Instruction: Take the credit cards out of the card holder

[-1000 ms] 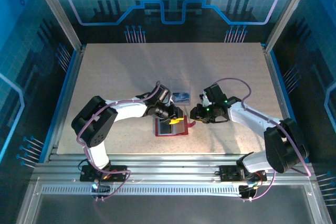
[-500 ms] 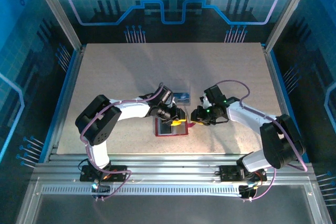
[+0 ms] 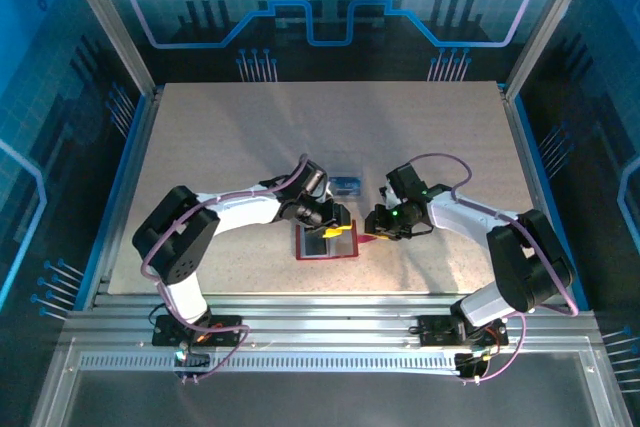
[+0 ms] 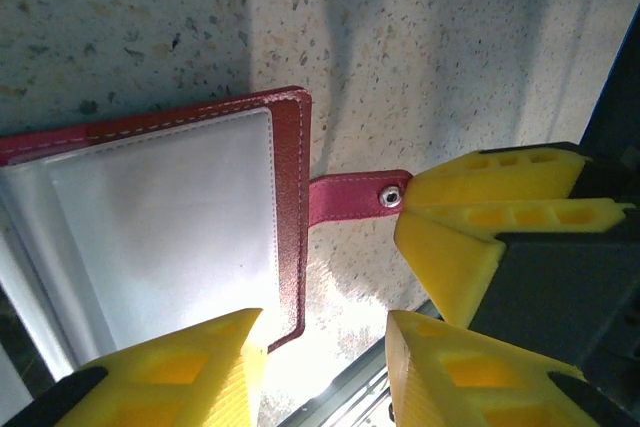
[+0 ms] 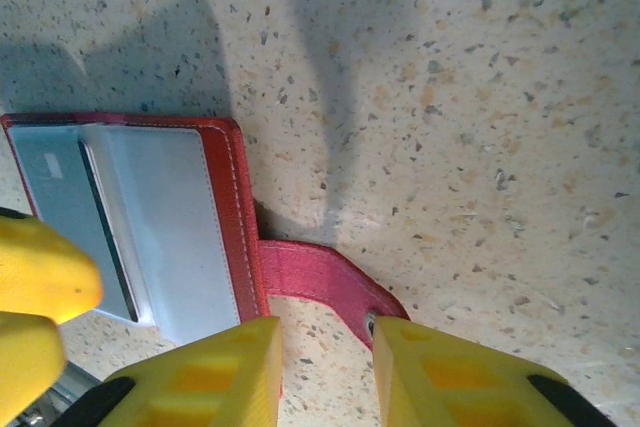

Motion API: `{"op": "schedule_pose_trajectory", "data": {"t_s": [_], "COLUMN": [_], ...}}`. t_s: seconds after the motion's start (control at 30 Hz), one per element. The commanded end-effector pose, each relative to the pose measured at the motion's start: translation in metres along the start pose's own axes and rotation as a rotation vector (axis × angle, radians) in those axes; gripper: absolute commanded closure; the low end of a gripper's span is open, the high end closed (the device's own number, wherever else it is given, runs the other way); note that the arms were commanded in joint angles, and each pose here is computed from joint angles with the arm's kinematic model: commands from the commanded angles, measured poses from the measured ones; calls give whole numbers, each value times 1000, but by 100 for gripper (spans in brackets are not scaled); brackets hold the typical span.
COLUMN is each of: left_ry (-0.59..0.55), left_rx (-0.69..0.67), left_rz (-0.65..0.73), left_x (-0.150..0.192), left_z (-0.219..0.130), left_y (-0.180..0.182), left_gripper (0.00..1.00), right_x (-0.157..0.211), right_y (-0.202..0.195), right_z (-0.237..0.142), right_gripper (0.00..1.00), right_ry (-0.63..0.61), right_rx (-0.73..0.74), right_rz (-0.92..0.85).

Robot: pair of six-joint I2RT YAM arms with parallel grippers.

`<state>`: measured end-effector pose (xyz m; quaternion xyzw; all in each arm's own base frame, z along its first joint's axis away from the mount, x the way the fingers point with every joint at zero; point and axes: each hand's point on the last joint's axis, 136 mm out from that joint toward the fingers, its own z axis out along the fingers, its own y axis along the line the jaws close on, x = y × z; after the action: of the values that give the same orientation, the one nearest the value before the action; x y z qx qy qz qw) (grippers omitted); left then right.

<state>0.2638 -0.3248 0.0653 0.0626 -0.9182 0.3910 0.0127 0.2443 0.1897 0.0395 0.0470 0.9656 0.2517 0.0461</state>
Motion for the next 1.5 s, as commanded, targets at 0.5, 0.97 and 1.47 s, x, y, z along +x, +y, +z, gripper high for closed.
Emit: {"op": "schedule_pose_trajectory", "data": {"t_s": [0.5, 0.97, 1.47], "left_ry": [-85, -88, -82], "left_rx": [-92, -106, -123], "left_rz": [-34, -66, -85], "left_x": [-5, 2, 6], "left_z": [-37, -42, -42], "left_y": [43, 67, 80], "left_gripper": [68, 78, 88], "right_x": [-6, -2, 7], "right_y": [42, 86, 107], "right_z": [-2, 21, 49], "right_gripper": [71, 71, 72], "right_ry": [7, 64, 124], "right_rx": [-80, -164, -217], "right_rz": [-52, -75, -69]}}
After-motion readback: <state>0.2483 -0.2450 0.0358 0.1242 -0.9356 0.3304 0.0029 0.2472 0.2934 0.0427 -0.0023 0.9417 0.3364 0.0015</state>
